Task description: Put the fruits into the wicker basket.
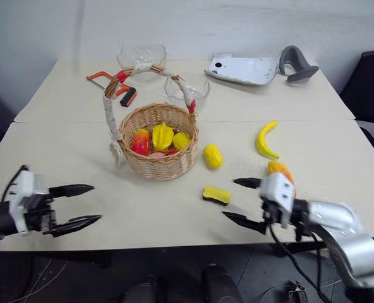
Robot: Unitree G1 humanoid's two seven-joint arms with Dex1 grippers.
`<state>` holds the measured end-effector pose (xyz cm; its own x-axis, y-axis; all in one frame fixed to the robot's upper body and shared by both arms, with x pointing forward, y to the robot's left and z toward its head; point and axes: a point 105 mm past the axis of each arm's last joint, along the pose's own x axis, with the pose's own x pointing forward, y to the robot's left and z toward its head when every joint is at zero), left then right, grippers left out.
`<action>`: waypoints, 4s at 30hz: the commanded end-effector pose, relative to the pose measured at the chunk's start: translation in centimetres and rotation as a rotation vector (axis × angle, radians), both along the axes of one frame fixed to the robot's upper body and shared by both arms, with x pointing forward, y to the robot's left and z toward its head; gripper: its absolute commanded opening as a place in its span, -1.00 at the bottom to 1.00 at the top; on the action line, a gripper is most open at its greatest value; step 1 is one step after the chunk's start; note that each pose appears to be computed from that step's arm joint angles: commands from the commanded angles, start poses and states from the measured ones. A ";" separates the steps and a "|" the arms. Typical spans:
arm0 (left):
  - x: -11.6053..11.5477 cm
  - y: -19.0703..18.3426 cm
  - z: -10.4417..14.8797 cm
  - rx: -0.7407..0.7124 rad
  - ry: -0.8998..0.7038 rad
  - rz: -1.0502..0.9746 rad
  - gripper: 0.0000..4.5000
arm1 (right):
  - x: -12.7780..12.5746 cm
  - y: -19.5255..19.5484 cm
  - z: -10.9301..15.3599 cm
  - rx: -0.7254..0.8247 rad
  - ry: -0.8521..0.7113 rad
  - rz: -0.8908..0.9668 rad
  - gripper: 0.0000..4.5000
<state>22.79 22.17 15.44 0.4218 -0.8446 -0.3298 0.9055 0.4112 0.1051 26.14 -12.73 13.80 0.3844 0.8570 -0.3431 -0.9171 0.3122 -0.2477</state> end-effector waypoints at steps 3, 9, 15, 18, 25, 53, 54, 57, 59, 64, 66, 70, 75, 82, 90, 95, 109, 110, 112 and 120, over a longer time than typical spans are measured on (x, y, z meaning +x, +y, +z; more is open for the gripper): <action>0.9 -2.6 0.6 0.014 -0.035 -0.125 1.00 | 3.1 2.3 -2.1 -0.084 0.038 -0.067 0.99; 1.2 -3.7 0.6 -0.002 -0.053 -0.146 1.00 | 4.2 1.8 -4.7 -0.147 0.120 -0.090 0.71; 1.0 -4.0 0.5 -0.010 -0.053 -0.167 1.00 | 1.4 0.7 -3.1 -0.020 0.143 -0.021 -0.15; 1.1 -5.0 1.3 -0.089 -0.052 -0.181 1.00 | 0.6 -0.2 1.3 0.243 0.076 -0.094 -0.43; 1.1 -8.2 3.8 -0.279 -0.054 -0.220 1.00 | -1.4 -10.2 8.4 0.486 -0.047 -0.475 -0.43; 3.4 -4.3 4.7 -0.175 -0.105 -0.084 1.00 | 1.3 -21.8 6.5 0.297 -0.309 -0.829 0.98; 3.4 -3.3 4.5 -0.161 -0.108 -0.048 1.00 | 1.5 -19.6 6.6 0.277 -0.280 -0.751 0.98; 3.5 -1.0 3.9 -0.131 -0.118 0.030 1.00 | 2.1 -13.2 7.3 0.317 -0.203 -0.567 0.98; 3.4 -0.2 3.6 -0.122 -0.124 0.056 1.00 | 2.0 -9.3 7.7 0.351 -0.135 -0.453 0.98; 1.9 -1.0 3.2 -0.135 -0.061 0.012 1.00 | 6.3 -2.9 5.6 0.210 -0.106 -0.516 0.98; 2.0 -1.7 3.7 -0.158 -0.079 0.017 1.00 | 8.4 -2.0 5.2 0.214 -0.117 -0.562 0.98; 1.7 -3.0 4.0 -0.186 -0.089 0.006 1.00 | 10.7 0.2 4.2 0.197 -0.111 -0.550 0.98; 1.5 -4.0 4.7 -0.228 -0.130 0.007 1.00 | 13.0 2.3 1.3 0.095 -0.098 -0.493 0.98; 1.2 -4.4 4.4 -0.200 -0.124 -0.004 1.00 | 15.5 3.4 1.4 0.132 -0.036 -0.479 0.81; 0.6 -4.0 5.2 -0.179 -0.177 0.000 1.00 | 11.5 2.5 5.0 0.274 0.047 -0.235 -0.22; 0.0 -2.8 5.3 -0.224 -0.161 0.059 1.00 | 5.0 3.1 6.7 0.134 0.052 0.118 -0.22; 0.5 -0.7 6.4 -0.314 -0.249 0.213 1.00 | 10.5 14.6 13.7 0.409 -0.272 0.058 -0.22; 0.6 -0.7 6.6 -0.324 -0.256 0.217 1.00 | 10.8 14.8 13.2 0.389 -0.297 0.048 -0.07; 0.7 -0.9 6.7 -0.332 -0.259 0.217 1.00 | 11.1 14.9 12.8 0.372 -0.310 0.051 0.20; 1.3 -2.4 7.2 -0.339 -0.250 0.118 1.00 | 4.9 9.4 14.0 0.396 -0.377 0.186 0.99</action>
<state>24.33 20.34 22.12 0.5884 -0.8050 0.0756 0.7941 0.5930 0.1336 33.40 -2.27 26.04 0.3185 0.9427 0.0991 -0.8374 0.3288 -0.4366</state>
